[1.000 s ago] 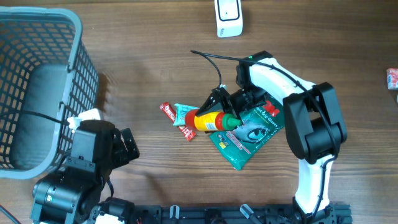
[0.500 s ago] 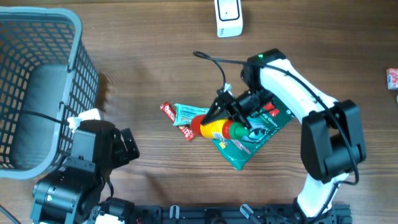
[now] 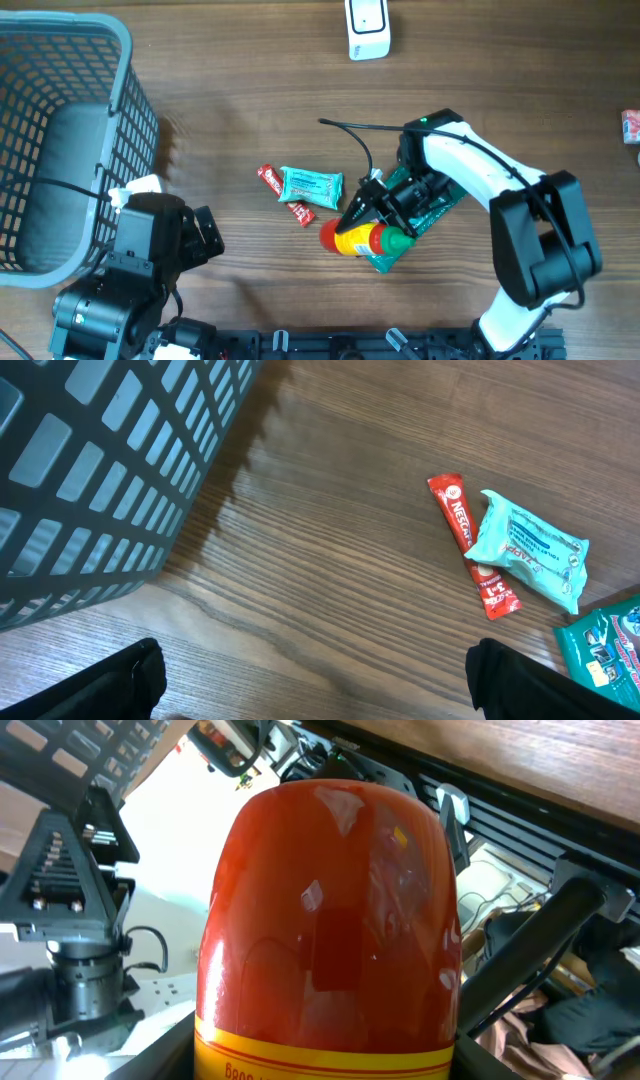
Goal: Scan the item barcode
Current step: 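Lift the sauce bottle and carry it toward the right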
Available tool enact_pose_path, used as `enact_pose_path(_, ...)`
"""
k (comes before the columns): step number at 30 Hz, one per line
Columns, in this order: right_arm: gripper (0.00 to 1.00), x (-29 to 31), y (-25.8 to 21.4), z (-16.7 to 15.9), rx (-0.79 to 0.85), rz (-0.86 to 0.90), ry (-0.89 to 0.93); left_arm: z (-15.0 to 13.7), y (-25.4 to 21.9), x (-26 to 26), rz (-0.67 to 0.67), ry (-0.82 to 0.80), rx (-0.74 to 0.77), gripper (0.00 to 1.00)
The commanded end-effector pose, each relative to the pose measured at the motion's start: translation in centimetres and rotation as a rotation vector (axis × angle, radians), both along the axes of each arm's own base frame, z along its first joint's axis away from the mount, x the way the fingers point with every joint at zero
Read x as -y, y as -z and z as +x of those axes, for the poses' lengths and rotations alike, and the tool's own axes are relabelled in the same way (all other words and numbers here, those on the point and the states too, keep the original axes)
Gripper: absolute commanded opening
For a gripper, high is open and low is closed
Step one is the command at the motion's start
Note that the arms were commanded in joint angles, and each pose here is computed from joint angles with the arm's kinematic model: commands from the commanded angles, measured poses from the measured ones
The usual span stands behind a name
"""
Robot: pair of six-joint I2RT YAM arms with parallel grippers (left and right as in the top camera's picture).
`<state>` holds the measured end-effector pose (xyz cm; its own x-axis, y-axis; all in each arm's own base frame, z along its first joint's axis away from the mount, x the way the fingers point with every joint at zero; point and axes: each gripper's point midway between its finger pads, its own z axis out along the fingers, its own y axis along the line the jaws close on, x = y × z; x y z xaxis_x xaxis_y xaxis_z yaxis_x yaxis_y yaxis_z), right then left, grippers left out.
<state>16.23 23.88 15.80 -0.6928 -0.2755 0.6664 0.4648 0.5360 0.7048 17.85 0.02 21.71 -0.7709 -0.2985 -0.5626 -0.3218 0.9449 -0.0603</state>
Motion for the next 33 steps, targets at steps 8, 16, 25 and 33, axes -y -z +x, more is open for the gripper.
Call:
enact_pose_path(8,0.14,2.3,-4.7,-0.6,0.206,-0.003,0.055,0.0,0.0,0.0,0.003,0.01,-0.001,1.0)
enact_pose_path(16,0.14,9.0,-5.0,0.1,0.326,-0.325,0.246,0.0,0.0,0.0,0.003,0.01,-0.001,1.0)
enact_pose_path(25,0.2,17.5,-3.4,5.5,0.445,-0.745,0.656,0.0,0.0,0.0,0.003,0.01,-0.001,1.0)
enact_pose_path(33,0.33,19.6,-4.6,12.3,0.645,-0.787,0.859,0.0,0.0,0.0,0.004,0.01,-0.001,1.0)
